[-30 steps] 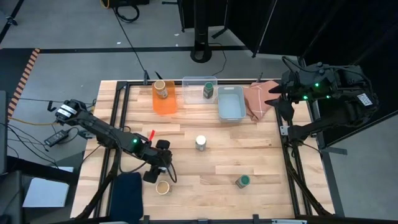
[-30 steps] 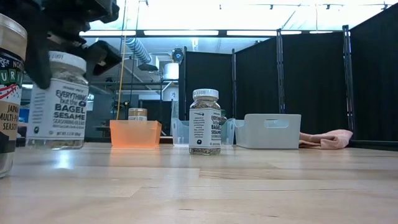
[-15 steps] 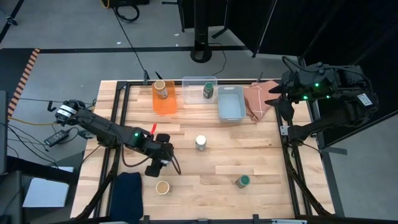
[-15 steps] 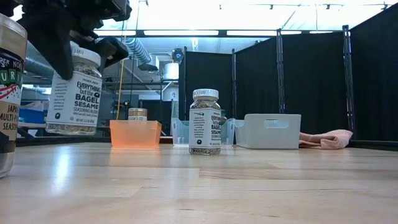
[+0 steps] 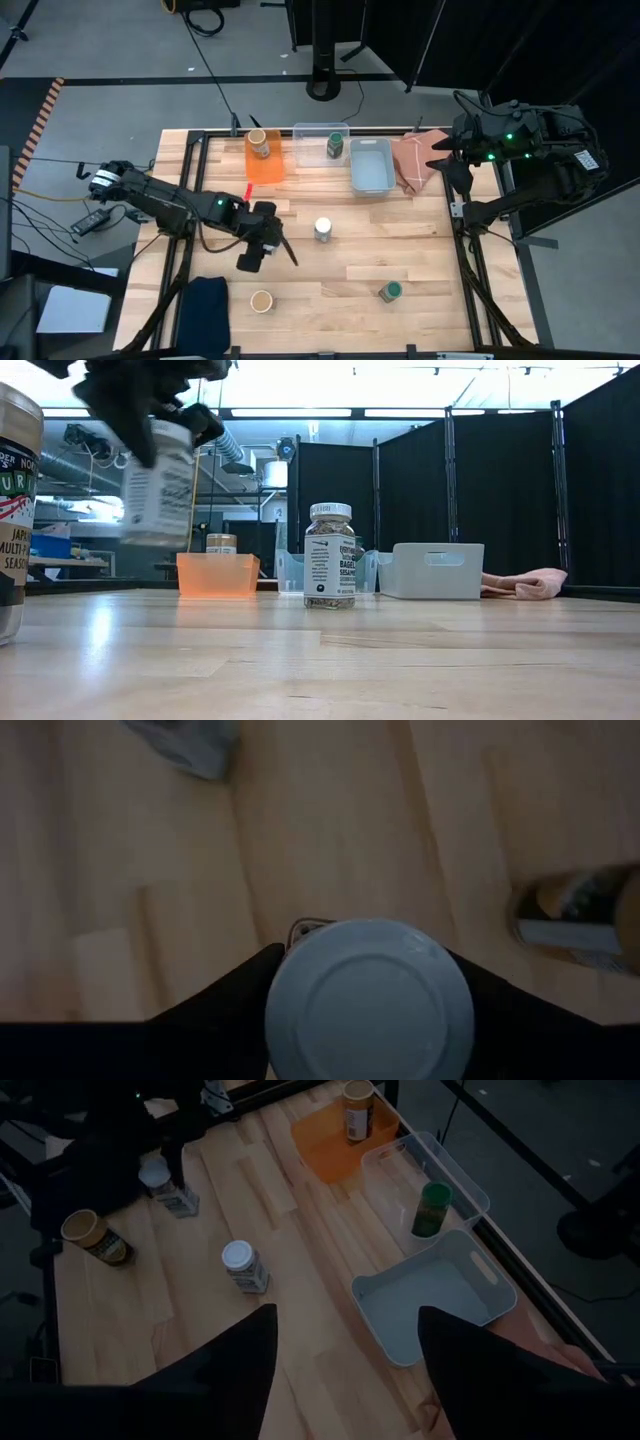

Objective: Sort spices by type
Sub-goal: Put the bottom white seasoning bottle into the gray bin

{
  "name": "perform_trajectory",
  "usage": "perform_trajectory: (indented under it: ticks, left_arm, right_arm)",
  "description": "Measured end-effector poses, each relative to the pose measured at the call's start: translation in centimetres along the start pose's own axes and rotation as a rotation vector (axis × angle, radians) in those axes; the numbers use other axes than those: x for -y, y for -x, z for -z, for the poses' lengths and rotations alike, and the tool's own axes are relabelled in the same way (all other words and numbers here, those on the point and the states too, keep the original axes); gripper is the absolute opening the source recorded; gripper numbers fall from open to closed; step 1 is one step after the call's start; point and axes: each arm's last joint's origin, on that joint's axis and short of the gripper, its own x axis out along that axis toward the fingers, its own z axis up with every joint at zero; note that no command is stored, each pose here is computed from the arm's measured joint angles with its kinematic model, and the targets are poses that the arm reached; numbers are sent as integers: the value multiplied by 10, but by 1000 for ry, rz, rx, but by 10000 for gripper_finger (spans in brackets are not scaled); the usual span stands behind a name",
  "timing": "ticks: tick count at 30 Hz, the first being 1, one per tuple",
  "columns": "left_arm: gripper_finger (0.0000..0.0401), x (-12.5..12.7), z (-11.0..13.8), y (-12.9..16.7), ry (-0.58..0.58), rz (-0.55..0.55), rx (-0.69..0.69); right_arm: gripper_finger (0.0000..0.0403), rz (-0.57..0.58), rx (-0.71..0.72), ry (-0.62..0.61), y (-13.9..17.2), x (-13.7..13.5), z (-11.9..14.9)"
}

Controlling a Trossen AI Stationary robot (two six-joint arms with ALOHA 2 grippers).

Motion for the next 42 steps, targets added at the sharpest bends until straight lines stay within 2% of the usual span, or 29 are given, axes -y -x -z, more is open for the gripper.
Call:
perform_trajectory:
  ticks: [12, 18, 33, 42]
  left_arm:
    - [222, -39, -29, 38, 81, -187, 145]
    - [222, -61, -45, 53, 152, -292, 300]
    - [222, -101, -61, 65, 277, -414, 553]
    - [222, -117, -73, 44, 304, -438, 582]
  right_arm:
    - [250, -1, 3, -1, 0, 0, 0]
    - [248, -3, 9, -8, 0, 0, -1]
    - [247, -4, 11, -53, 0, 0, -1]
    - [248, -8, 19, -65, 0, -1, -2]
